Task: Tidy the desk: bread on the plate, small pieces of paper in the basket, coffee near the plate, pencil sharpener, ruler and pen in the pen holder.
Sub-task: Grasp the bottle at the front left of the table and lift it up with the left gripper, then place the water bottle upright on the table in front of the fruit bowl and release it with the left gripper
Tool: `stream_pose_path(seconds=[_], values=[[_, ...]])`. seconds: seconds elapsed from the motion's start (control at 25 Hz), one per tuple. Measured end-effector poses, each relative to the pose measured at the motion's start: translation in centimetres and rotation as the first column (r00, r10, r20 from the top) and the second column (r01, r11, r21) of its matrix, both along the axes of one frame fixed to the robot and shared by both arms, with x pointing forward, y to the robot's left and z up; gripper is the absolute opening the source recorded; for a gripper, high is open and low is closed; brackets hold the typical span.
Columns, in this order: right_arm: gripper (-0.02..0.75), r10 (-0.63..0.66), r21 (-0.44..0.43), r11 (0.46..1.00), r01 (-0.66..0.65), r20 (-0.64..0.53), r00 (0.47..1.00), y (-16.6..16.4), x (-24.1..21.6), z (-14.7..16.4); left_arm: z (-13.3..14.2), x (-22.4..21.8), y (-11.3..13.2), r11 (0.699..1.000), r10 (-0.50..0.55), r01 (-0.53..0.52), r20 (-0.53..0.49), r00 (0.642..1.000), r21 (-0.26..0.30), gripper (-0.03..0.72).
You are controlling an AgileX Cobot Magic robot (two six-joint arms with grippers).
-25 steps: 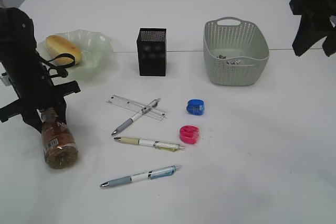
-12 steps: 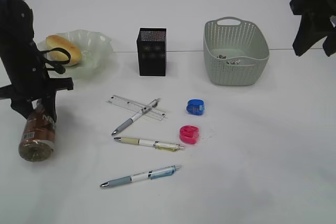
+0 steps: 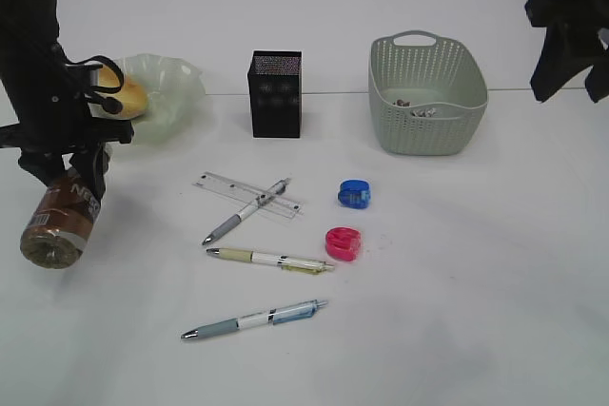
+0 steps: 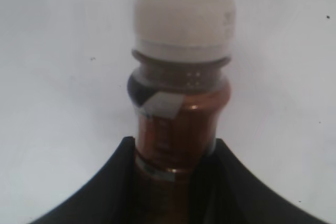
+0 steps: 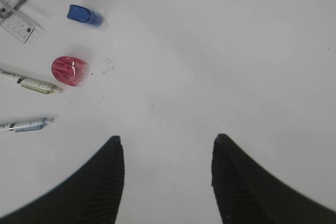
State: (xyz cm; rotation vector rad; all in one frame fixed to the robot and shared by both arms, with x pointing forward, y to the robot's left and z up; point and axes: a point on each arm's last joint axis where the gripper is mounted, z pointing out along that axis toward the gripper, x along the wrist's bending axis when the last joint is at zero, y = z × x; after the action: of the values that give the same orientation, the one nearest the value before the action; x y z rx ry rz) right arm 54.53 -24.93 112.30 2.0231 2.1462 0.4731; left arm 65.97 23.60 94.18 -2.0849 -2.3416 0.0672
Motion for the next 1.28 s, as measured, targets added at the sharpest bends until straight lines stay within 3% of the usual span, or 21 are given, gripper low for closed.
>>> stream_pose_path(seconds=[0.2,0.44,0.6,0.76,0.88,1.0,1.08,1.28], values=[[0.398,-0.002,0.0,1.0,0.002,0.0,1.0,0.0,0.0,0.0,0.2,-0.1,0.0,1.0,-0.001,0.001,-0.001,1.0,-0.006,0.262],[0.398,-0.003,0.0,1.0,0.003,0.0,1.0,0.0,0.0,0.0,4.1,-0.6,0.6,0.999,-0.028,0.024,0.091,0.995,0.047,0.261],[0.398,-0.003,-0.001,1.0,0.003,0.0,1.0,0.0,0.0,0.0,6.6,-1.6,0.9,0.998,-0.034,0.026,0.145,0.989,0.052,0.261],[0.398,-0.003,-0.004,1.0,0.003,0.0,1.0,0.0,0.0,0.0,7.6,-3.6,1.2,0.998,-0.034,0.026,0.163,0.986,0.05,0.26],[0.398,-0.003,-0.006,1.0,0.003,0.001,1.0,-0.1,0.0,0.0,7.7,-5.3,1.4,0.999,-0.037,0.028,0.239,0.97,0.041,0.26],[0.398,-0.003,-0.006,1.0,0.003,0.001,1.0,-0.1,0.0,0.0,7.7,-7.3,1.8,0.998,-0.053,0.04,0.376,0.925,0.043,0.26],[0.398,-0.003,-0.006,1.0,0.003,0.001,1.0,-0.1,0.0,0.0,7.8,-8.7,2.1,0.997,-0.074,0.056,0.488,0.87,0.051,0.26],[0.398,-0.003,-0.006,1.0,0.003,0.001,1.0,-0.1,0.0,0.0,8.5,-11.4,3.3,0.996,-0.089,0.074,0.753,0.653,0.053,0.26]])
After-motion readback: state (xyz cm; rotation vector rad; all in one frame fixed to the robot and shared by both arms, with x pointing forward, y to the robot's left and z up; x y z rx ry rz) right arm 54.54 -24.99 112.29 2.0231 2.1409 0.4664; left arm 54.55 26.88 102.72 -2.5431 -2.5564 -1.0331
